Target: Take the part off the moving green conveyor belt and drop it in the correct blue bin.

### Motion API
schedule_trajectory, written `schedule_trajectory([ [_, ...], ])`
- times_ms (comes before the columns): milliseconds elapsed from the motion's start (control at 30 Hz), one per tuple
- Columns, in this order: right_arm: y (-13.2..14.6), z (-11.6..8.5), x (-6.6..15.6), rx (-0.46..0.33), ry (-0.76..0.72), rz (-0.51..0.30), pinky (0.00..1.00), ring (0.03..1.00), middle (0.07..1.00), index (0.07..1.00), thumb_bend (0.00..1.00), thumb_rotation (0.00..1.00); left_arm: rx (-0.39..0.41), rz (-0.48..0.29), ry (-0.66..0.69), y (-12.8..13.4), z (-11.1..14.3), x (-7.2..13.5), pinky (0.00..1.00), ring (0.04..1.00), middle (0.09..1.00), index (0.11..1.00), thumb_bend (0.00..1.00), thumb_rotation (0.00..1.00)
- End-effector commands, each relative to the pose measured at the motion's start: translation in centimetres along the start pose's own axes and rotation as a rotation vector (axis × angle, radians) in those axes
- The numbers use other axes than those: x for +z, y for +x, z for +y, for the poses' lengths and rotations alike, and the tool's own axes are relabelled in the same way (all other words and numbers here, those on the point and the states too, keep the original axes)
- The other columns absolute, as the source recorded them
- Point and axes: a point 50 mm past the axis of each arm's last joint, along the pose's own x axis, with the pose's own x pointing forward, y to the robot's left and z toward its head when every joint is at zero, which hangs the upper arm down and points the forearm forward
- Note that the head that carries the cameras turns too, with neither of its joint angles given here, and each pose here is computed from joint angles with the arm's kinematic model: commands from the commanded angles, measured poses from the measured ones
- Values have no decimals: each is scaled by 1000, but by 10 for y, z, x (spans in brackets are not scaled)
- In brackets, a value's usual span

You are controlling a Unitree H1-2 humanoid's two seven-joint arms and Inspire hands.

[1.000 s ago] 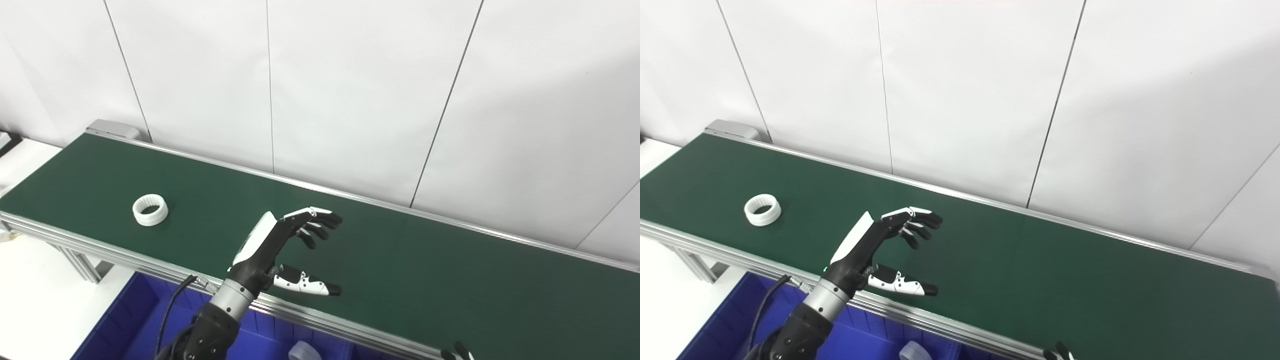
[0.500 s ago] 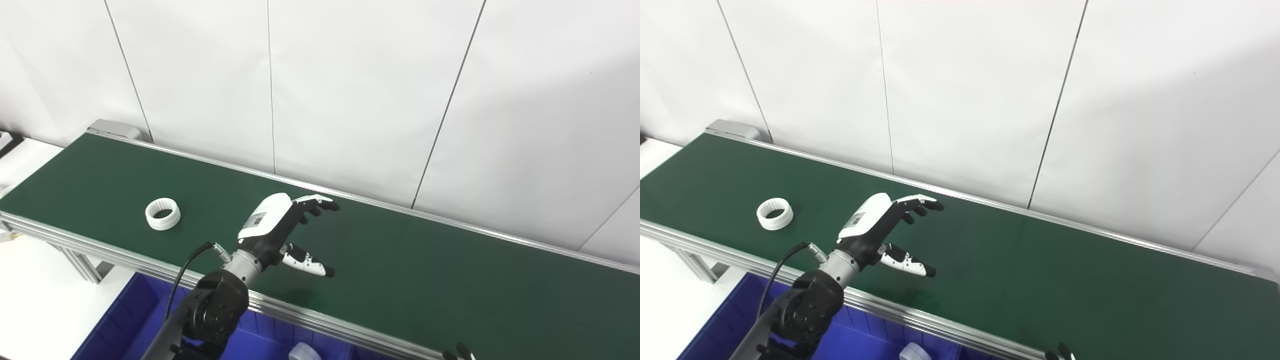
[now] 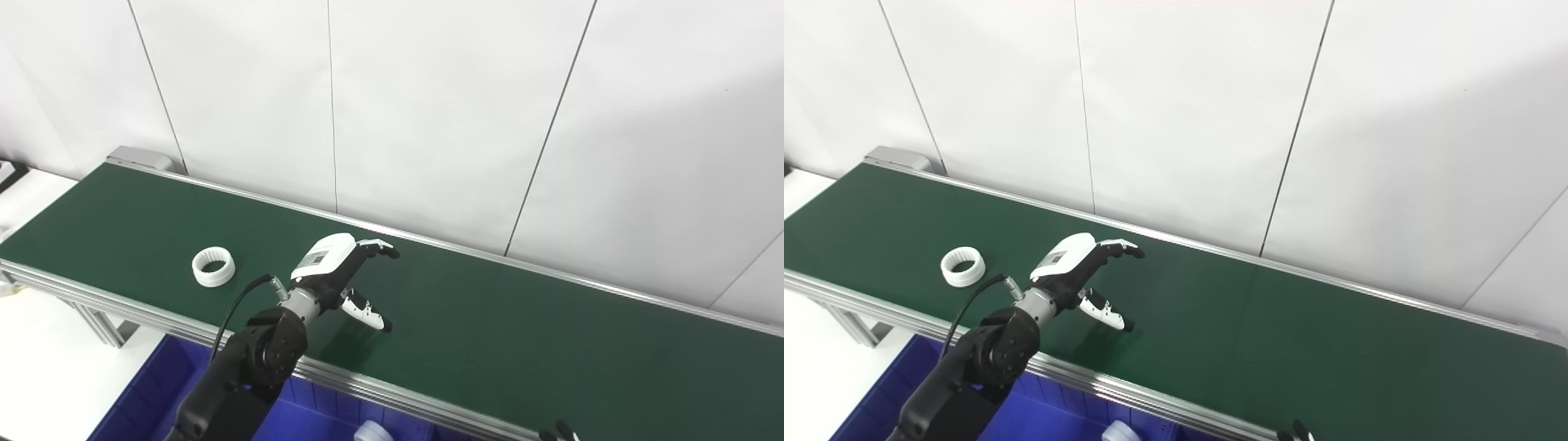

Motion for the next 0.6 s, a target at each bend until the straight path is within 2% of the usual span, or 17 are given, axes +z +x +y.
schedule_trajectory([
  [0,3,2,7,-7,8,-68,744,819,877,951,64,963,58,-30,-56,12,16,8,772,852,862,797,919,1],
  [133,3,3,8,-11,15,-69,744,816,873,952,56,956,73,-50,-281,19,6,0,723,830,846,806,930,4],
  [167,2,4,8,-12,17,-69,746,817,874,951,56,956,79,-50,-314,21,4,-2,704,805,831,814,930,41],
  [267,2,4,8,-12,21,-69,757,823,878,955,54,959,91,-53,-341,21,-1,-3,690,790,823,821,920,56],
  [300,2,5,8,-12,21,-70,763,826,878,957,55,964,90,-55,-335,20,-1,-3,701,790,824,816,924,18],
  [400,1,5,9,-14,18,-72,762,824,875,956,54,974,71,-58,-270,17,-1,0,712,797,825,805,925,2],
  [567,1,6,10,-17,22,-72,762,825,875,956,66,999,-49,-73,-52,11,-3,7,764,838,839,790,925,0],
])
